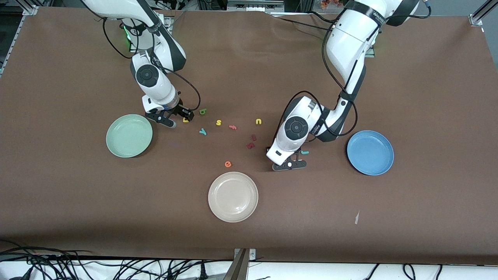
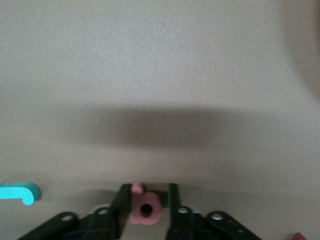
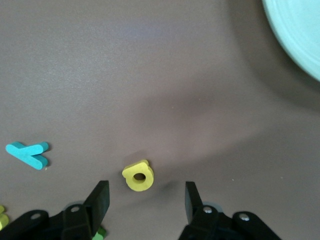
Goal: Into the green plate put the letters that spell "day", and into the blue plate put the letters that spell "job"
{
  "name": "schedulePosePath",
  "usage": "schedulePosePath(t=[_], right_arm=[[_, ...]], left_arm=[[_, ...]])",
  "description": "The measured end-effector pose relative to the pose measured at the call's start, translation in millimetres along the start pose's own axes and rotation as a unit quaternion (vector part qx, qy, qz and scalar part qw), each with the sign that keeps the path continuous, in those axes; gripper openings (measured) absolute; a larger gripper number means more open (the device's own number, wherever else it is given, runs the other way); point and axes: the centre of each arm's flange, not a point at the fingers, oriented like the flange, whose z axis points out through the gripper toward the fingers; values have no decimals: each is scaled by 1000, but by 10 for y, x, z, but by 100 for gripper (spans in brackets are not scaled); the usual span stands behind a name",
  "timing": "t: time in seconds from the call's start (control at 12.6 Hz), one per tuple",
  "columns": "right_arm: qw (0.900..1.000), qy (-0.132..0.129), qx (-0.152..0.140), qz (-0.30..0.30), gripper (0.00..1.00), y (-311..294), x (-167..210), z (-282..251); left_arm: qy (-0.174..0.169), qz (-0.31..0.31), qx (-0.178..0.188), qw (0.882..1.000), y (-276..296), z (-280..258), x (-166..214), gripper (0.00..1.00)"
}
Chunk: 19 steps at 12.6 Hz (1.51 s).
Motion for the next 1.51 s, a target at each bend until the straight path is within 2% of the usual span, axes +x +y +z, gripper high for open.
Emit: schedulePosePath(t=[0.08, 0.32, 0.56, 0.72, 0.8, 0.88, 1.04, 1.12, 1.19, 1.35, 1.51], right_arm=[[1000, 3, 4, 3, 69, 6, -5, 6], [1000, 9, 12, 7, 69, 40, -35, 59], [1000, 9, 15, 8, 67, 50, -44, 134], [1000, 9, 16, 8, 64, 54, -47, 182], [1000, 9, 16, 9, 57, 54, -46, 188], [1000, 9, 16, 9, 57, 55, -47, 190], [1000, 9, 16, 10, 35, 61, -41, 190], [1000, 10, 17, 10, 27, 54, -38, 172], [1000, 10, 17, 9, 27, 53, -42, 179], [1000, 8, 14, 6, 27, 45, -37, 159], [1000, 0, -2, -12, 27, 10, -4, -15]], left_arm=[[0, 0, 0, 1000, 4, -2, 2, 27], [-7, -1, 8, 1000, -24, -6, 11, 27], [-49, 21, 45, 998, -284, -275, 219, 27], [-72, 58, 51, 994, -686, -633, 458, 27], [-83, 80, 50, 992, -936, -796, 573, 27], [-88, 102, 49, 990, -1224, -946, 699, 27], [-90, 138, 62, 984, -1885, -1143, 902, 27], [-95, 153, 66, 982, -2196, -1166, 948, 27], [-98, 163, 64, 980, -2452, -1149, 969, 27], [-80, 183, 61, 978, -2807, -1002, 933, 27], [-46, 197, 72, 977, -3118, -773, 794, 27]])
